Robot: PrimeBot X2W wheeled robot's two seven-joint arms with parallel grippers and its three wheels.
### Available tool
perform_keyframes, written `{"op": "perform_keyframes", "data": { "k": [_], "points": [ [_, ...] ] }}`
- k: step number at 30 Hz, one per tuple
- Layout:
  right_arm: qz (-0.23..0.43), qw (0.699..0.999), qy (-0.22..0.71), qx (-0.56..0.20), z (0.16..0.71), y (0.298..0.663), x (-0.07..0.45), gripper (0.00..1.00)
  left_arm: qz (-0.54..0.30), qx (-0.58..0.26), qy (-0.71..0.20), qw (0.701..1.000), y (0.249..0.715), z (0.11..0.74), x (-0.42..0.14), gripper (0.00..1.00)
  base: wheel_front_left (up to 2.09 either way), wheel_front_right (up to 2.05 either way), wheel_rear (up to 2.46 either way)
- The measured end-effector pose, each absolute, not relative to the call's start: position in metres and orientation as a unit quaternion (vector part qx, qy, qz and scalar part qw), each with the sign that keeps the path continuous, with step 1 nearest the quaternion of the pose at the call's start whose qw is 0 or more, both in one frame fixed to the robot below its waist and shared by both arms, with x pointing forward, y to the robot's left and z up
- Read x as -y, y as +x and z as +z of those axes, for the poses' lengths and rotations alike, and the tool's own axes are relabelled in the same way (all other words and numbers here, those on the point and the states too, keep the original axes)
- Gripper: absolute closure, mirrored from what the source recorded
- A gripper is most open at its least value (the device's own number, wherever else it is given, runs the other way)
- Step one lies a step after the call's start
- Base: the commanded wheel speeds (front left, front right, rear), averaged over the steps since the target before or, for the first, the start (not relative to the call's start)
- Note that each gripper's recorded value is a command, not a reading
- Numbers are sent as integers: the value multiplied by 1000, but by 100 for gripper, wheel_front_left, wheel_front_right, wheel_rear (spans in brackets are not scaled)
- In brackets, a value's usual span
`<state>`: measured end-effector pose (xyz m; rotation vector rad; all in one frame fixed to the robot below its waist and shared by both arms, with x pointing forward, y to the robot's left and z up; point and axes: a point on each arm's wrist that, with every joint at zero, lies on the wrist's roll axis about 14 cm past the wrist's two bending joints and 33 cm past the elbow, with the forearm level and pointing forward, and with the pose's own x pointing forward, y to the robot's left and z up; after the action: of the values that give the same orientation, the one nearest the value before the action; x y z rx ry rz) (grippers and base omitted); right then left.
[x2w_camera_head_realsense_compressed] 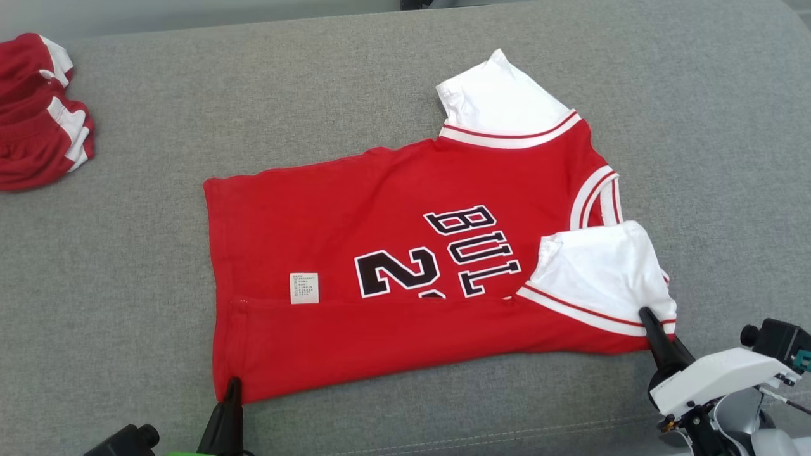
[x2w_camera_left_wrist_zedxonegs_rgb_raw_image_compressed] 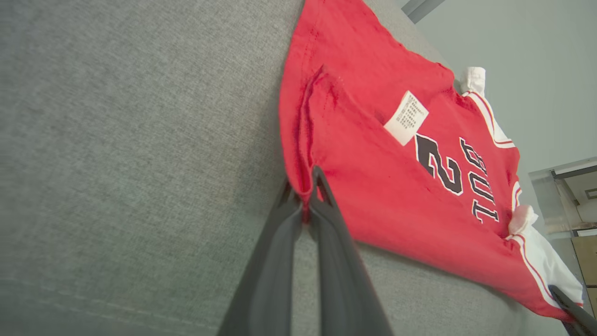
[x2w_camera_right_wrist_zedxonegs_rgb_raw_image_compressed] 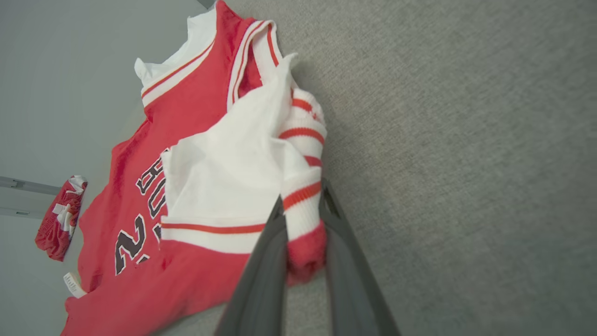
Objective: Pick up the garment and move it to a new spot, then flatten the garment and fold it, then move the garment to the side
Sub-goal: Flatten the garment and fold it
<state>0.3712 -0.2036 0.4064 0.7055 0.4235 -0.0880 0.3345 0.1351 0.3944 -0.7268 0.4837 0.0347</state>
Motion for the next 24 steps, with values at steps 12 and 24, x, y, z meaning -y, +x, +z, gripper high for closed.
{"op": "perform_keyframes", "data": {
  "k": [12,24],
  "points": [
    [-63,910,352,-208,394,343,202,0,32,-251,-337,907,330,383,-143,0,0,0,0],
    [-88,952,262,-135,435,354,242,0,-14,-182,-242,953,390,425,-164,0,0,0,0]
  ]
}}
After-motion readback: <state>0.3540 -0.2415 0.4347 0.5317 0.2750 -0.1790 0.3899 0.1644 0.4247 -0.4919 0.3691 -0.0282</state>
